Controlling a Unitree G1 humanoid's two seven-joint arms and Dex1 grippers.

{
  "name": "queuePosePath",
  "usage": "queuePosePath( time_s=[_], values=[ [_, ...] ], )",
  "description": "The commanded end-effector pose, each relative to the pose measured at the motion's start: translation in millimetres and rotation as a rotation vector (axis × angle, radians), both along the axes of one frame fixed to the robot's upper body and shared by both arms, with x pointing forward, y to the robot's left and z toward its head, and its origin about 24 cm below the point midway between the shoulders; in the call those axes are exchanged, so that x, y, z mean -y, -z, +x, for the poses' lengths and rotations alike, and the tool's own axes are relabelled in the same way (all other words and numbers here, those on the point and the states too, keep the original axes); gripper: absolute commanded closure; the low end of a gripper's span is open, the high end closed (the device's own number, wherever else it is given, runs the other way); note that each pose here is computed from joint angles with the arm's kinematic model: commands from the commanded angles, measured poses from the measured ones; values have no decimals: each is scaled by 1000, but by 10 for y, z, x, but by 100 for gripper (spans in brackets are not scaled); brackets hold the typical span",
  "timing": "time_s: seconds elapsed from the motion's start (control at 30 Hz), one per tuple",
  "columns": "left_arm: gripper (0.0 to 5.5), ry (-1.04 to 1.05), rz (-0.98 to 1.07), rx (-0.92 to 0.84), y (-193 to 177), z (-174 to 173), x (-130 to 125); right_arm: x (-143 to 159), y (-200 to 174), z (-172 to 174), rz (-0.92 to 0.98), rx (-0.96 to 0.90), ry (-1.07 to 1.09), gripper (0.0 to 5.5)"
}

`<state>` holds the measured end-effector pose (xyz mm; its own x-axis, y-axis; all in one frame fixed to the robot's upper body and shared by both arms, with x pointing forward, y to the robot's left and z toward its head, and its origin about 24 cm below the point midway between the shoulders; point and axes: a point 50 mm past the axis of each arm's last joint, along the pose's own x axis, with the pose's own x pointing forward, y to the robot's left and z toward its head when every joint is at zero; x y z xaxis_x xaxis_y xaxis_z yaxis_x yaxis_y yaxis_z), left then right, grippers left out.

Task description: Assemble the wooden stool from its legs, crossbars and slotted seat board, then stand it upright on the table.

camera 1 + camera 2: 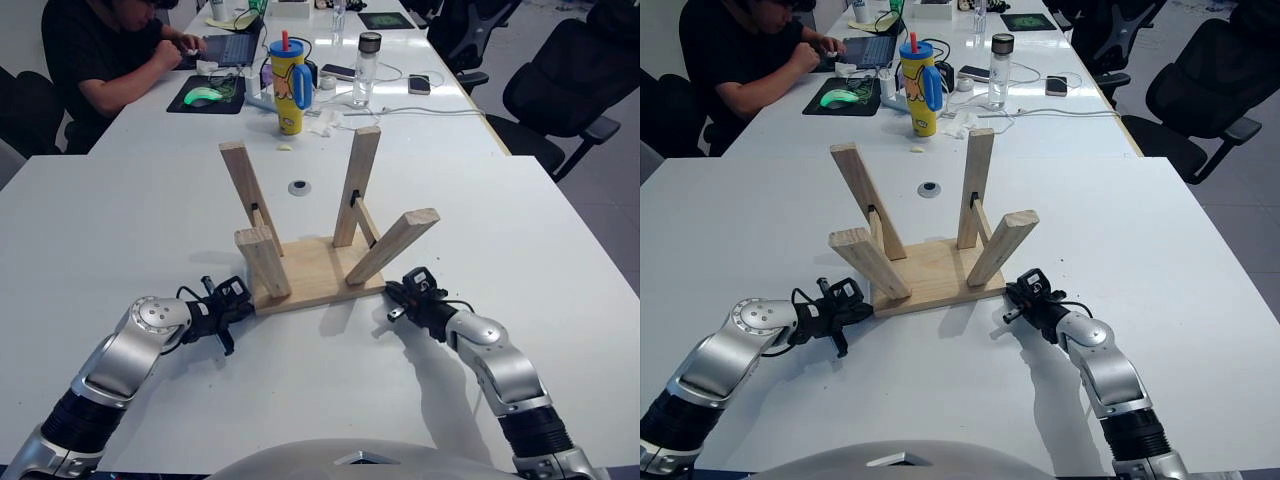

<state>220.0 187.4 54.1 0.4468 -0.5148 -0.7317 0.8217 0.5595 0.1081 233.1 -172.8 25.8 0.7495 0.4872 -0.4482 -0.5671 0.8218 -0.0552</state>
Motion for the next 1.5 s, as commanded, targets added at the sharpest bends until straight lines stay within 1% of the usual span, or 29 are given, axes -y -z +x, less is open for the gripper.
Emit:
queuePosePath(
  time_s=[0.03,0.1,0.17,0.2,0.3,0.4,0.5,0.57,0.63,0.73,0.8,0.87,0.93,1.0,1.1,1.2,1.33,1.43,1.5],
  values=[
    [549,28,-94,-163,294,-156,233,-292,-20,-58,107,-17,-129,550],
    [549,32,-216,-107,132,-62,356,-374,-119,-67,166,7,-182,550],
    [549,110,-356,-31,-127,-6,505,-439,-271,-54,233,54,-228,550],
    [549,110,-443,-15,-260,26,556,-456,-358,-30,268,84,-239,550],
    [549,149,-615,17,-629,99,620,-469,-679,85,380,197,-247,550],
    [549,195,-665,36,-855,135,608,-464,-904,160,451,247,-263,550],
    [549,208,-707,58,-1036,173,575,-437,-978,210,455,257,-273,550],
    [549,212,-696,71,-1103,188,548,-398,-1007,267,445,266,-259,550],
    [549,215,-680,72,-1123,190,530,-362,-1004,334,425,269,-240,550],
    [549,218,-648,55,-1072,184,538,-276,-903,511,363,256,-144,550],
    [549,208,-609,48,-994,182,547,-219,-801,616,331,233,-65,550],
    [549,212,-511,45,-847,166,552,-80,-652,719,298,212,74,550],
    [549,195,-406,94,-721,186,502,59,-564,732,302,206,180,550],
    [549,147,-349,161,-654,231,408,148,-504,713,297,208,234,550],
    [505,66,-332,218,-630,252,257,230,-443,684,289,208,282,550],
    [461,31,-365,260,-679,213,208,310,-410,634,280,214,333,550],
    [402,36,-423,276,-694,111,262,385,-273,508,264,172,376,550],
    [367,88,-434,262,-609,5,411,375,-215,449,262,155,373,550],
    [341,99,-429,270,-575,-7,465,376,-199,451,259,153,377,550]
  ],
)
